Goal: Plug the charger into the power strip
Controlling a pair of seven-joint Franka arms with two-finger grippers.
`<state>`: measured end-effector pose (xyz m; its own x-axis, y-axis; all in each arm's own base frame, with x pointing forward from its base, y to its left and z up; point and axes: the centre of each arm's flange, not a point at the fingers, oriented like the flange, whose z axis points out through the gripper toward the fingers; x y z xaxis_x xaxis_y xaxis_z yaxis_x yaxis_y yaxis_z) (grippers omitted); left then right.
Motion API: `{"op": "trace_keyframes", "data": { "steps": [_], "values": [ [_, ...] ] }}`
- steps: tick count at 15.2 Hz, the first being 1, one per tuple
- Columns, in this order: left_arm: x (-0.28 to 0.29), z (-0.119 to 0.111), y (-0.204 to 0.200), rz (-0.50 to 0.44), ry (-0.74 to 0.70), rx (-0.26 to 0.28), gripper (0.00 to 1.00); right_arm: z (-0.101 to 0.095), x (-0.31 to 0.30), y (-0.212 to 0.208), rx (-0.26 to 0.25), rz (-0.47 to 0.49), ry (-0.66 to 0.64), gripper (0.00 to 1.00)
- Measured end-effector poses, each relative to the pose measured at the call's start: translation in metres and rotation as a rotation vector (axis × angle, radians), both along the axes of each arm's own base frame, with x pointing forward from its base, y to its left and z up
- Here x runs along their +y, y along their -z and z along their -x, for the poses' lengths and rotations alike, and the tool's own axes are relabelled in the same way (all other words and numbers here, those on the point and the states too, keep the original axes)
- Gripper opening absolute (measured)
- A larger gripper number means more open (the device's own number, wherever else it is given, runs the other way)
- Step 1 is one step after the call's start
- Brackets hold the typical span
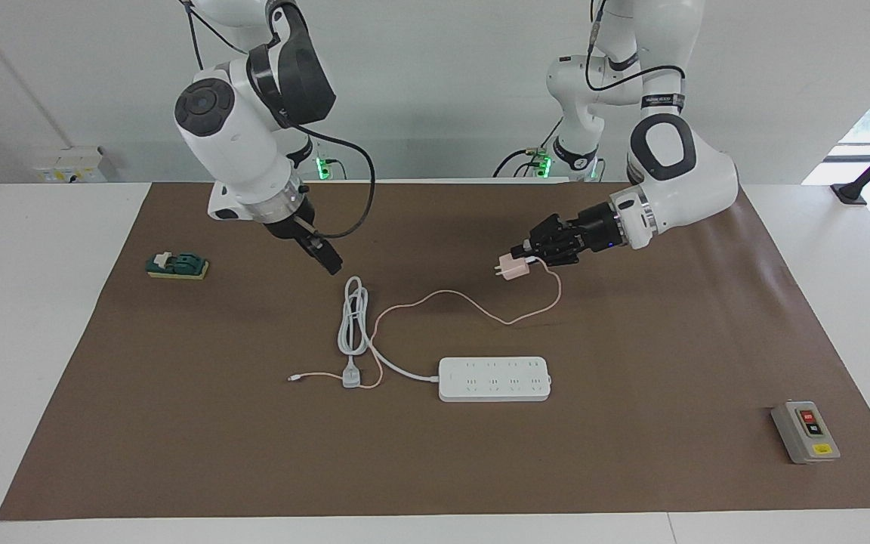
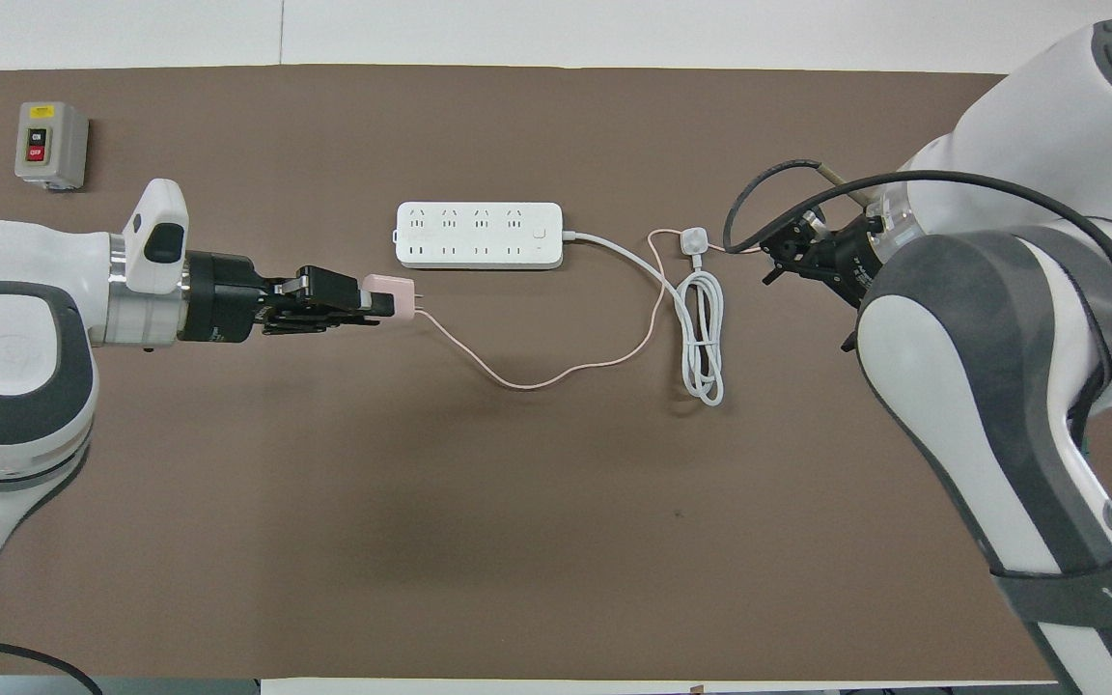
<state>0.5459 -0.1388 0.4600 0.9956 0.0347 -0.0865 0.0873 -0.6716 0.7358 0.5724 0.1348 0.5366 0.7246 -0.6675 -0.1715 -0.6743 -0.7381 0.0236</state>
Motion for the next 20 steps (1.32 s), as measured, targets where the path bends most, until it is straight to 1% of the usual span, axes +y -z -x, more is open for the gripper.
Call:
{"op": "trace_keyframes", "data": {
  "steps": [3, 5, 6, 7, 9, 11, 13, 15, 18, 19, 20],
  "values": [
    [0.039, -0.002, -0.019, -0.115, -0.012, 0.089, 0.32, 0.017, -0.021, -0.031, -0.006, 0.019, 0.000, 1.00],
    [0.064, -0.001, -0.029, -0.219, -0.035, 0.175, 0.32, 0.026, -0.034, -0.047, -0.025, 0.009, -0.025, 1.00],
    [0.072, 0.001, -0.036, -0.270, -0.047, 0.214, 0.32, 0.028, -0.039, -0.049, -0.030, 0.001, -0.080, 1.00],
    [0.074, 0.002, -0.042, -0.312, -0.049, 0.238, 0.32, 0.029, -0.046, -0.047, -0.034, -0.008, -0.161, 1.00],
    [0.072, 0.003, -0.052, -0.377, -0.043, 0.264, 0.32, 0.026, -0.078, -0.043, -0.046, -0.032, -0.365, 1.00],
    [0.069, 0.003, -0.054, -0.422, -0.032, 0.260, 0.32, 0.024, -0.118, -0.040, -0.060, -0.047, -0.530, 1.00],
    [0.067, 0.002, -0.051, -0.464, -0.016, 0.252, 0.32, 0.024, -0.139, -0.040, -0.058, -0.021, -0.610, 1.00],
    [0.063, 0.001, -0.053, -0.515, -0.001, 0.231, 0.32, 0.024, -0.138, -0.041, -0.057, -0.009, -0.660, 1.00],
    [0.062, -0.004, -0.062, -0.572, -0.004, 0.180, 0.32, 0.023, -0.137, -0.043, -0.070, -0.003, -0.676, 1.00],
    [0.058, -0.004, -0.064, -0.595, -0.003, 0.174, 0.32, 0.023, -0.138, -0.043, -0.071, -0.003, -0.677, 1.00],
    [0.053, -0.004, -0.067, -0.609, -0.022, 0.179, 0.32, 0.023, -0.138, -0.043, -0.072, -0.003, -0.678, 1.00]
  ]
}}
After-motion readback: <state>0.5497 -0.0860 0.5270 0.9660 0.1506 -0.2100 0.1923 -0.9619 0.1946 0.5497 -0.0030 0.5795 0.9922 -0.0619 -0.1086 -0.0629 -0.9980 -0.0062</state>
